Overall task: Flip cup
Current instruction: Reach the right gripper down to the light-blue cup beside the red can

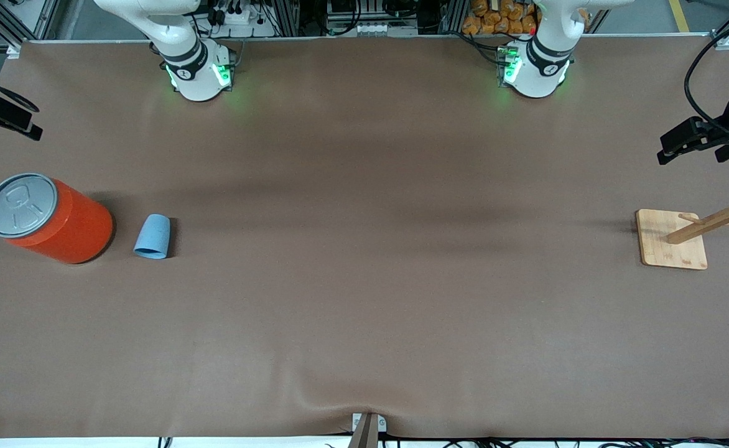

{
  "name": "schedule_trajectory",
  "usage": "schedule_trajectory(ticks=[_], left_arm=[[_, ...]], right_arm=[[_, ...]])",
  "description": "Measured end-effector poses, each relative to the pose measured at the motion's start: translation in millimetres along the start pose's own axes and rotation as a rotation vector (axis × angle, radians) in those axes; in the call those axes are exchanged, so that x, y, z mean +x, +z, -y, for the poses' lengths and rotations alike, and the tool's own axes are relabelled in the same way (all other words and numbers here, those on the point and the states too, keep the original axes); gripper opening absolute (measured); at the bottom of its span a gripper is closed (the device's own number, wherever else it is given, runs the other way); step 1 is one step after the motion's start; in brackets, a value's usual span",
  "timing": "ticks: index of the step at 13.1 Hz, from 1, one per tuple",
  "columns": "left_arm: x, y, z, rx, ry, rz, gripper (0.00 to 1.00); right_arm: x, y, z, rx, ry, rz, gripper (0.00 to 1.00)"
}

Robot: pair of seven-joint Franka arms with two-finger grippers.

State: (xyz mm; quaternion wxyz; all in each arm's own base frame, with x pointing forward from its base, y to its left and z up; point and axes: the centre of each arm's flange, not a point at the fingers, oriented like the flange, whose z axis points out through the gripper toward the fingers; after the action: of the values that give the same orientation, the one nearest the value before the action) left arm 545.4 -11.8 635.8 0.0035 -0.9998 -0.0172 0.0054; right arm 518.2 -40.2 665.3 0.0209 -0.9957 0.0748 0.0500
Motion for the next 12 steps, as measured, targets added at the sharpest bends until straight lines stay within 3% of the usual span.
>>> schedule_trajectory(ticks=[7,9,12], left_arm=[[-0.6,0.5,-0.6,0.000,0.001,0.005,1.00],[-0.7,0.5,-1.0,0.000,0.002,0.006,1.00],[-0.7,0.3,-1.5,0.000,0.003,0.005,1.00]], right_arm=[[9.7,7.7,0.3,0.002,0.000,-0.025,1.00],[25.5,40.4,0.4,0.001,0.003,-0.021,1.00],[62.5,137.6,-1.0,-0.007,0.003,0.032,1.00]])
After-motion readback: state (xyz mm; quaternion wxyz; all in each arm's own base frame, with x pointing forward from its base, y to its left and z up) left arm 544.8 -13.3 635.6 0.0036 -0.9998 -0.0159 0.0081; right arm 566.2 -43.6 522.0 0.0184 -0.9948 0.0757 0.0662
